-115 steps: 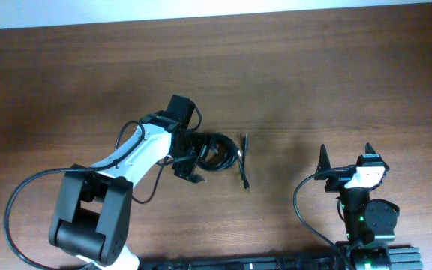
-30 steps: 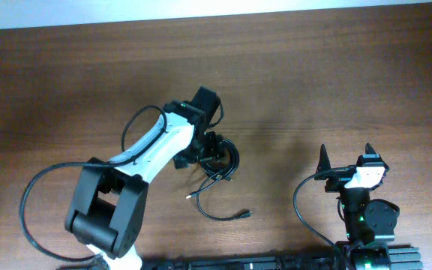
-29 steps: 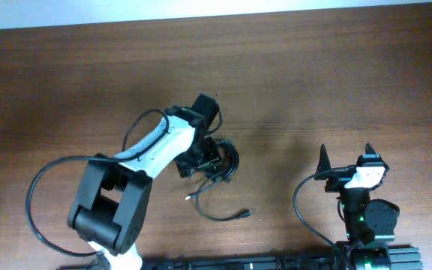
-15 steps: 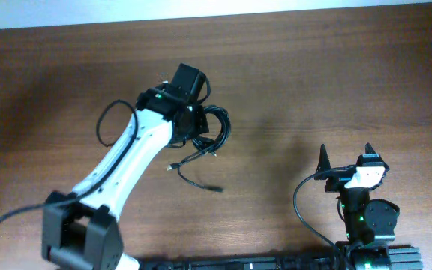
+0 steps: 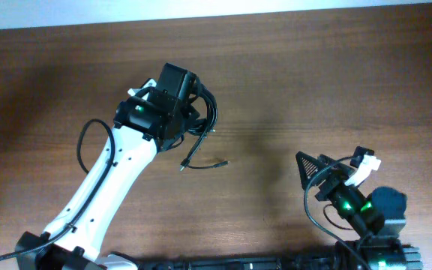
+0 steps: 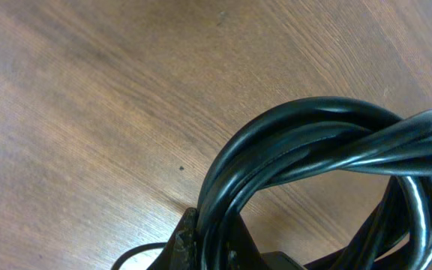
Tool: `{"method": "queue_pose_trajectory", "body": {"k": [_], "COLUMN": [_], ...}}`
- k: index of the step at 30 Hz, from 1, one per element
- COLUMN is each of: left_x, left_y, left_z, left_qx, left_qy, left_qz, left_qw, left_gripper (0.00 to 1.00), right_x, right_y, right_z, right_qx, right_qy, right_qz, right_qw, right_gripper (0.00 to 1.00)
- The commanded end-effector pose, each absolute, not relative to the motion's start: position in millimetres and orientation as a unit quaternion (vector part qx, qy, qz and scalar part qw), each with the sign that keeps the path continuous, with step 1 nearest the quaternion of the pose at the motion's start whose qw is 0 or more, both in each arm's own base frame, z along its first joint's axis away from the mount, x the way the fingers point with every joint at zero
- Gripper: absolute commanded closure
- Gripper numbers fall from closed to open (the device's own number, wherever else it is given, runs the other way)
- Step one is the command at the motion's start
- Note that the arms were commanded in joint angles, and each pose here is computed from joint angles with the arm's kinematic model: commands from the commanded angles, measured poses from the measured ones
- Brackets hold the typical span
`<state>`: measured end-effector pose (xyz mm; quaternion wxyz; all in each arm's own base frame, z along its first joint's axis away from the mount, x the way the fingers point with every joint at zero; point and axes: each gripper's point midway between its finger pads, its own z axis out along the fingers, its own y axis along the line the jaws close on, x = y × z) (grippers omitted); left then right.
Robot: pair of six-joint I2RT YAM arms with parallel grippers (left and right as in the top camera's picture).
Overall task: Untangle cables
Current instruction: 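Bring the right gripper to the held coil and grasp a loop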
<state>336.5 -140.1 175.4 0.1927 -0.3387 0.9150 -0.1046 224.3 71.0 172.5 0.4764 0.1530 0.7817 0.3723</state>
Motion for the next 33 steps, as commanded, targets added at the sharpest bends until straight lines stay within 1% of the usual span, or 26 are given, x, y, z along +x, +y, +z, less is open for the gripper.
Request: {"method": "queue_pose_trajectory", "body": {"k": [1,2,4,5,6,8,9,10,12,13,14,15,16,19,20,21,22,24,26,28,30,31,33], "left_x": [337,337,336,335,334,330,328,326,321,317,315,315,315,315,315,317,322,325,325,321,312,301,290], "left_y": [-143,-144,-144,-146,-149,-156,-162,-165,-175,-181,-185,-185,-185,-185,-185,-181,-172,-167,-171,-216,-236,-250,-257], "left_z": [188,188,188,187,187,187,187,187,187,187,187,187,187,187,187,188,189,190,191,199,202,202,200], "left_qx": [-0.391,-0.391,-0.405,-0.427,-0.438,-0.452,-0.444,-0.439,-0.426,-0.418,-0.413,-0.412,-0.412,-0.412,-0.41,-0.38,-0.322,-0.165,-0.109,0.013,0.08,0.123,0.163], "left_qy": [0.89,0.891,0.884,0.875,0.869,0.862,0.866,0.869,0.875,0.879,0.882,0.882,0.882,0.882,0.883,0.895,0.916,0.955,0.962,0.96,0.955,0.95,0.946], "left_qz": [-0.135,-0.137,-0.139,-0.148,-0.153,-0.159,-0.16,-0.16,-0.162,-0.163,-0.165,-0.164,-0.164,-0.164,-0.164,-0.151,-0.12,-0.068,-0.066,-0.119,-0.121,-0.121,-0.114], "left_qw": [0.192,0.189,0.186,0.175,0.17,0.164,0.166,0.165,0.162,0.161,0.16,0.16,0.16,0.16,0.161,0.175,0.208,0.238,0.24,0.251,0.26,0.26,0.255], "left_gripper": [0.98,0.99,1.0,1.0,1.0,1.0,1.0,1.0,1.0,1.0,1.0,1.0,1.0,1.0,1.0,1.0,1.0,1.0,1.0,1.0,1.0,1.0,1.0], "right_x": [226,236,267,272,273,271,268,271,280,278,277,277,278,276,276,275,270,267,277,287,301,312,327], "right_y": [94,110,114,130,144,173,205,218,237,250,260,261,263,265,265,265,265,254,246,243,237,231,218], "right_z": [195,210,215,223,221,202,198,197,188,187,180,179,178,177,177,178,184,218,227,229,226,220,205], "right_qx": [0.096,0.074,0.059,0.029,0.012,0.001,-0.038,-0.038,0.016,0.016,0.021,0.023,0.038,0.044,0.044,0.04,0.025,-0.02,-0.004,0.01,0.041,0.069,0.122], "right_qy": [0.839,0.834,0.823,0.802,0.793,0.797,0.79,0.789,0.8,0.802,0.812,0.814,0.815,0.817,0.817,0.815,0.808,0.764,0.753,0.753,0.757,0.763,0.778], "right_qz": [0.386,0.434,0.451,0.507,0.54,0.563,0.579,0.581,0.57,0.567,0.549,0.544,0.54,0.541,0.541,0.544,0.56,0.623,0.633,0.626,0.608,0.591,0.553], "right_qw": [0.371,0.333,0.34,0.315,0.283,0.218,0.196,0.195,0.185,0.188,0.199,0.204,0.204,0.196,0.197,0.194,0.181,0.168,0.177,0.205,0.235,0.252,0.273], "right_gripper": [0.01,0.01,0.01,0.0,0.03,0.08,0.12,0.16,0.21,0.31,0.44,0.47,0.58,0.96,0.96,0.96,0.96,0.96,0.96,0.96,0.96,0.96,0.96]}}
